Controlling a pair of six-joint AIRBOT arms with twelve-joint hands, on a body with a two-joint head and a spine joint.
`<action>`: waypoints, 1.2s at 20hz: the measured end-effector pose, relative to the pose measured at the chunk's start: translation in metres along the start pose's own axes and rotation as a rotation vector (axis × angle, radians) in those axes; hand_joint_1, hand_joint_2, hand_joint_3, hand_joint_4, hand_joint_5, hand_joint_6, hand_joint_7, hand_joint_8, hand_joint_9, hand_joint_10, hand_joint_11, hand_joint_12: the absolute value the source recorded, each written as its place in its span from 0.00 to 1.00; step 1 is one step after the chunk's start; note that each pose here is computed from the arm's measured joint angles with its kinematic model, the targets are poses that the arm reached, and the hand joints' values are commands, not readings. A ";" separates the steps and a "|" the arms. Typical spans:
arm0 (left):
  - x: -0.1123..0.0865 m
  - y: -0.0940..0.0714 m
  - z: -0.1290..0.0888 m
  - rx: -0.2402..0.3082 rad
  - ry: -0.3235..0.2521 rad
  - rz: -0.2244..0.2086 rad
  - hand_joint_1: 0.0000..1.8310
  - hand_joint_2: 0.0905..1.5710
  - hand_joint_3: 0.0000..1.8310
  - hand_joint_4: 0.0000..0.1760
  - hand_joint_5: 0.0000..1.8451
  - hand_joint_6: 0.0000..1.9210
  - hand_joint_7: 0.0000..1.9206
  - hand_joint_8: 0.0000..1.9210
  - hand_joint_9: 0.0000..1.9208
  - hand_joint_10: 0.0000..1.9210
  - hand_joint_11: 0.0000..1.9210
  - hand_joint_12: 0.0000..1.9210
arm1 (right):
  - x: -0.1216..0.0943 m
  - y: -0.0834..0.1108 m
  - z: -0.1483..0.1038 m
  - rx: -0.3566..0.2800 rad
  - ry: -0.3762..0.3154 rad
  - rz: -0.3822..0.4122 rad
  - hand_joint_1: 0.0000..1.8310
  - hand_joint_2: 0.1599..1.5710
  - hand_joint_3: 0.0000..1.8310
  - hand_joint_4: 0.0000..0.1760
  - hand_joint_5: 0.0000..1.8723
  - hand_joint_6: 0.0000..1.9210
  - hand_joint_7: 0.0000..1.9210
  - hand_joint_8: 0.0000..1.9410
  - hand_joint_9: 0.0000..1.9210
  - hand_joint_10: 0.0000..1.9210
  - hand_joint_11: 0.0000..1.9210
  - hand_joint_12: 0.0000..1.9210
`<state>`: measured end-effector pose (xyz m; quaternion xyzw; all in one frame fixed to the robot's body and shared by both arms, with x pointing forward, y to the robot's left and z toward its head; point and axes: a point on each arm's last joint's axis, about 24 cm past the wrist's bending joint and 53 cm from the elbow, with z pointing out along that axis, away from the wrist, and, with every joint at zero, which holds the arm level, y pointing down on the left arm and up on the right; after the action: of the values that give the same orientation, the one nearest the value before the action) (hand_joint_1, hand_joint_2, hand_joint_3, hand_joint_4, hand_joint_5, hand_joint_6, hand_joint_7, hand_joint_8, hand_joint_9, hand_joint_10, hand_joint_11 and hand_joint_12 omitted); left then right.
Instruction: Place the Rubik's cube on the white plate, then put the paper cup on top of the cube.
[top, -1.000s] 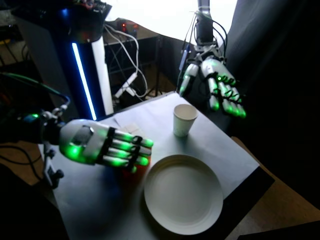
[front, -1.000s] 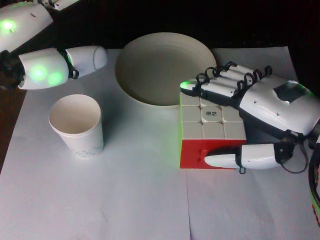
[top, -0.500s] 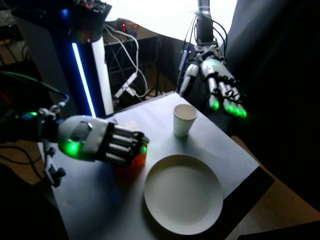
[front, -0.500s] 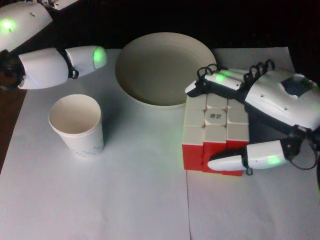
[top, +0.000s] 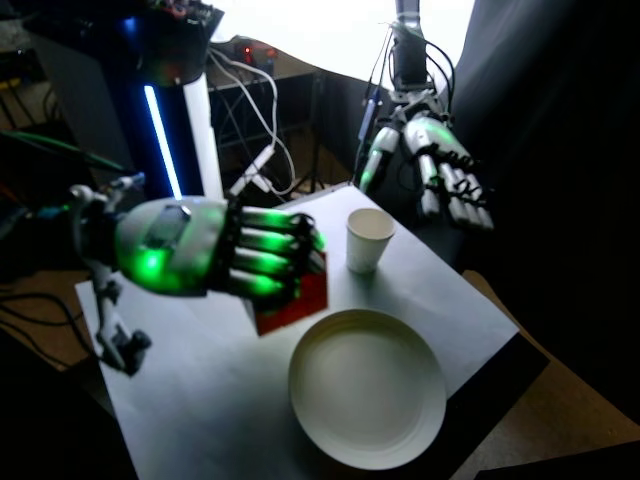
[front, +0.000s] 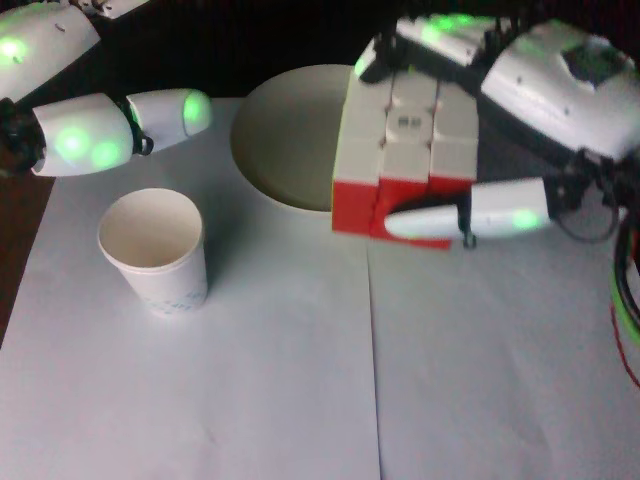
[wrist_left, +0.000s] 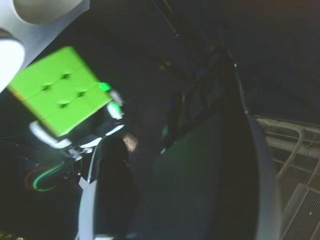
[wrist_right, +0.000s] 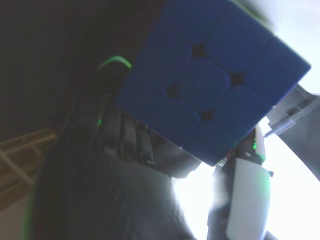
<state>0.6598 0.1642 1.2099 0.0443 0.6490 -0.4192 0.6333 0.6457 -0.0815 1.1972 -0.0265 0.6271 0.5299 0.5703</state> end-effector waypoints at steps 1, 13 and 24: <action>0.000 0.000 0.000 0.000 0.000 -0.001 0.10 0.83 0.00 0.48 0.04 0.00 0.00 0.00 0.00 0.00 0.01 0.01 | -0.006 -0.002 0.008 0.000 -0.009 -0.010 0.64 0.68 0.00 0.00 0.09 0.77 0.13 0.79 0.23 1.00 0.35 1.00; -0.005 0.003 0.001 -0.002 -0.022 -0.005 0.12 0.83 0.00 0.50 0.04 0.00 0.00 0.00 0.00 0.00 0.00 0.01 | 0.024 -0.075 0.072 0.209 0.038 0.066 0.58 0.71 0.00 0.00 0.11 0.57 0.16 0.60 0.21 0.91 0.26 1.00; -0.006 0.000 0.002 0.008 -0.033 -0.007 0.09 0.83 0.00 0.35 0.05 0.00 0.00 0.00 0.00 0.00 0.00 0.10 | 0.037 -0.092 0.074 0.270 0.065 0.101 0.30 0.76 0.00 0.01 0.04 0.03 0.06 0.00 0.00 0.39 0.00 0.72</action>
<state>0.6628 0.1663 1.2152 0.0376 0.6371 -0.4247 0.6422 0.7419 -0.0492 1.1272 0.0648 0.7114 0.4676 0.5206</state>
